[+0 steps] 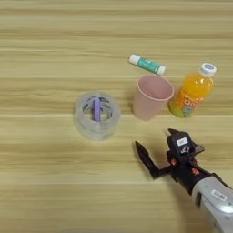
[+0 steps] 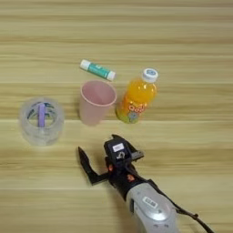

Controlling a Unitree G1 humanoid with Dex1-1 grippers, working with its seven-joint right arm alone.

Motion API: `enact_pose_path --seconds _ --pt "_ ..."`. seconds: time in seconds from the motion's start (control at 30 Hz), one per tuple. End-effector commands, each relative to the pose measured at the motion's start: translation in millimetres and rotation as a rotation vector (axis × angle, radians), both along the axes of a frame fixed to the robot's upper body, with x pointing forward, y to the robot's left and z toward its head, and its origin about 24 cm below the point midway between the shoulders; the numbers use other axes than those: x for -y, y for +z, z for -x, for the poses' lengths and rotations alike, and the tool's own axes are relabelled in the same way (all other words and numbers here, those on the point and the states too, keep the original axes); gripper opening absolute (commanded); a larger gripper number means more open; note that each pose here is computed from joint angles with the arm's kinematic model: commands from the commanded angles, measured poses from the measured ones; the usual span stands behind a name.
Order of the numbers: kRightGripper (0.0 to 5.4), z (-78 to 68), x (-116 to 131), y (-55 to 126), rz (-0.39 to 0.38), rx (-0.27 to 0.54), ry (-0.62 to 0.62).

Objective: Move the objects on the table

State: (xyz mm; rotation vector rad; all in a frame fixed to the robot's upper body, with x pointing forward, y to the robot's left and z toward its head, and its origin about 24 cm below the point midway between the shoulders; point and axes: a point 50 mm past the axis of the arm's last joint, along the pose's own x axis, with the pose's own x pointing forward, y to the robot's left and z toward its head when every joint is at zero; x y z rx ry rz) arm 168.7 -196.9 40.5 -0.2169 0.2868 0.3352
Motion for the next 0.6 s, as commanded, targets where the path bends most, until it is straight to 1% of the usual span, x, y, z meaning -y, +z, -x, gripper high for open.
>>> enact_pose_path --seconds 0.03,0.23,0.4,0.5,0.6 --pt "5.37 -4.6 -6.8 28.1 0.06 0.144 0.103" --pt "5.37 -5.5 -15.7 44.3 0.092 0.214 0.198" --pt "5.37 -11.1 -21.8 58.3 0.147 0.267 0.278" --pt "5.37 -12.8 -26.8 64.0 0.149 0.279 0.319" --pt "5.37 -12.2 -34.4 63.7 0.152 0.272 0.376"
